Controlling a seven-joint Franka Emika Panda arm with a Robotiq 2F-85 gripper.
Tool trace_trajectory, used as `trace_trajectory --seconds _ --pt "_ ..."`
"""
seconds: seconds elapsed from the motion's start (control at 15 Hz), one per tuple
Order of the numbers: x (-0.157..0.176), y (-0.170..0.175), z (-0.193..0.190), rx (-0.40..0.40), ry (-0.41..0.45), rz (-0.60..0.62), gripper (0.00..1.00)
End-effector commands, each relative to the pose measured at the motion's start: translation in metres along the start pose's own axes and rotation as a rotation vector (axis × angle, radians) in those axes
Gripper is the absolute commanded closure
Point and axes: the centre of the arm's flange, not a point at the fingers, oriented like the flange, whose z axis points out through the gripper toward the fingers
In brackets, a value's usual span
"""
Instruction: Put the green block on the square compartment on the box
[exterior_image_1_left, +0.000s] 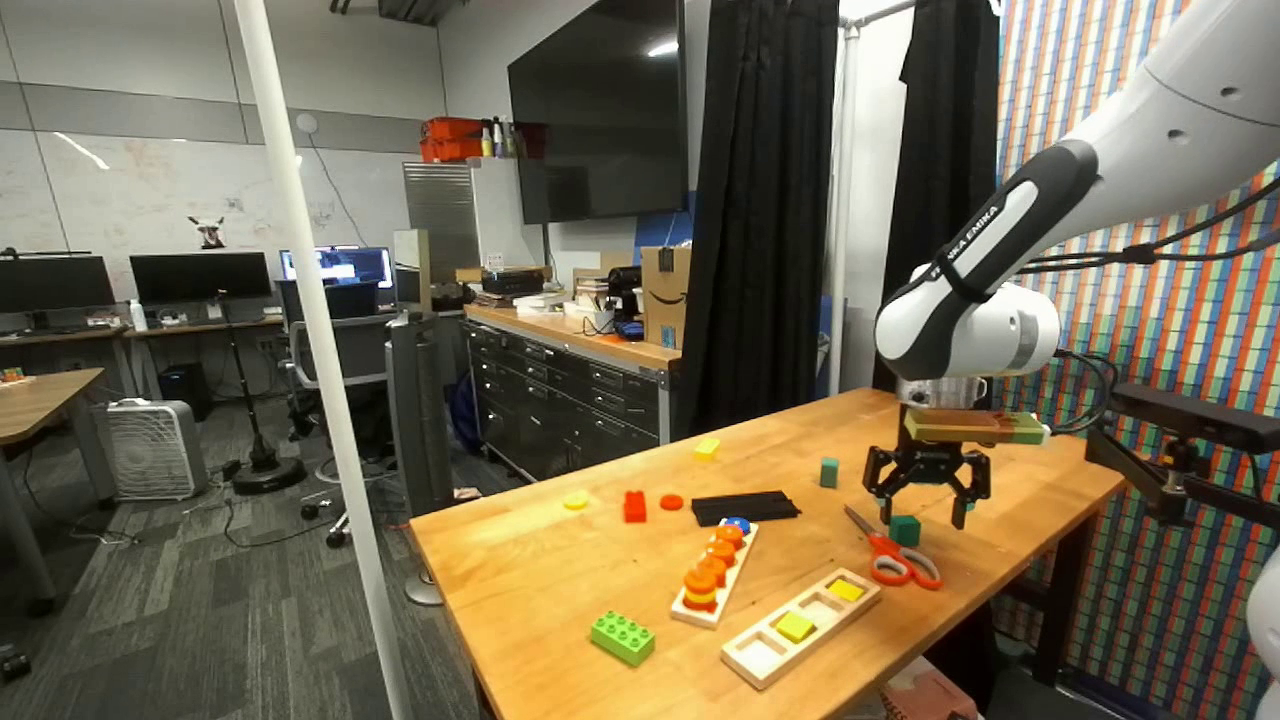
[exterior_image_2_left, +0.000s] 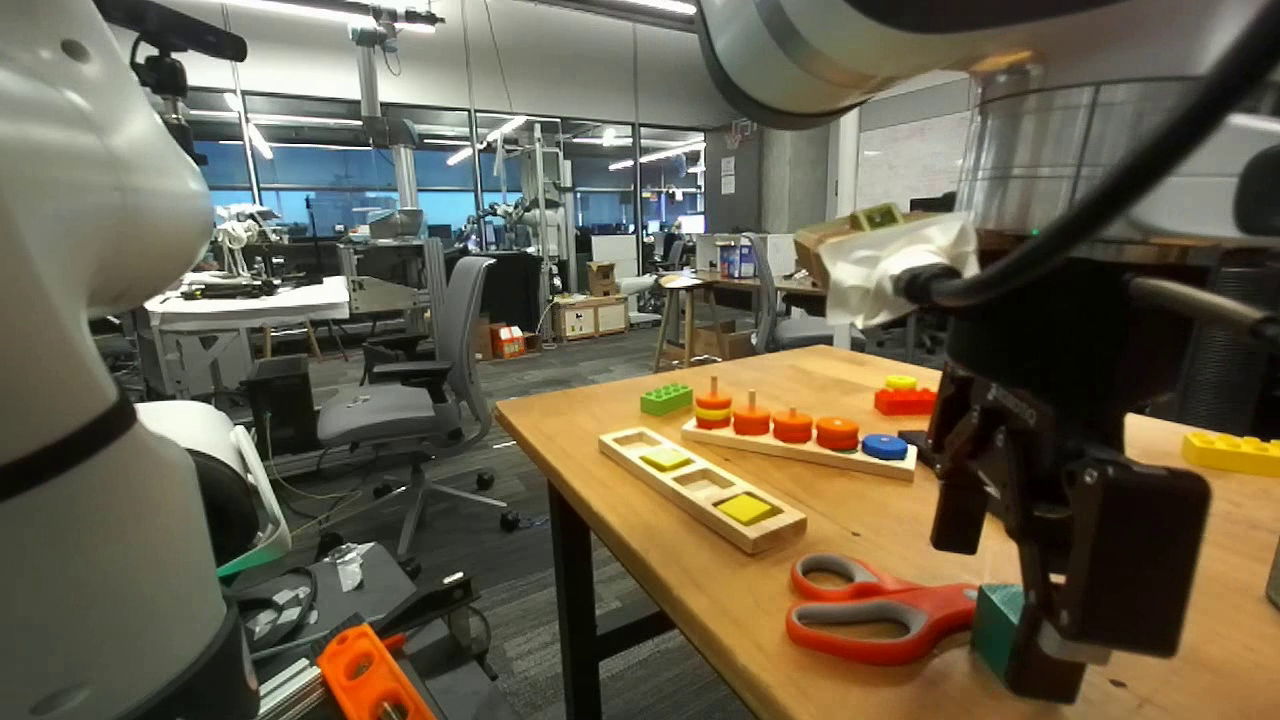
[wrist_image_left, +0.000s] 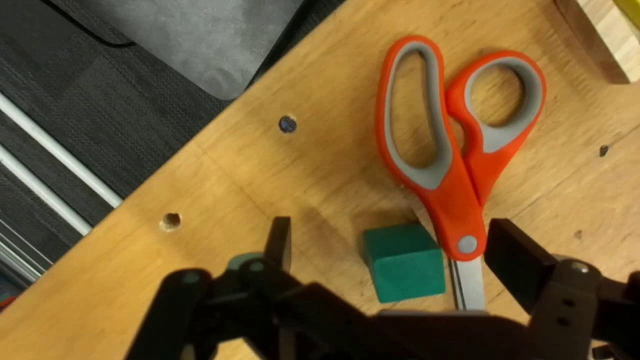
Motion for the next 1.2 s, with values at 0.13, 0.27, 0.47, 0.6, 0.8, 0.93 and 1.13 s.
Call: trace_trajectory --seconds 0.13,0.27,0.47,0.6,0.8,0.93,1.13 --pt "0.039 0.004 0.004 0.013 -0.008 -0.014 0.0" --pt "0.045 0.006 0.006 0.035 -0.018 -0.062 0.0" --pt "0.05 0.009 0.008 0.1 -0.029 -0.151 0.0" --pt "0.051 0.011 0.009 0.143 -0.035 -0.209 0.0" --pt "0.049 0.013 0.008 0.179 -0.048 -0.265 0.0" --pt "0.045 0.012 0.008 0.192 -0.071 -0.29 0.0" --pt "0.04 0.009 0.008 0.198 -0.097 -0.321 0.0"
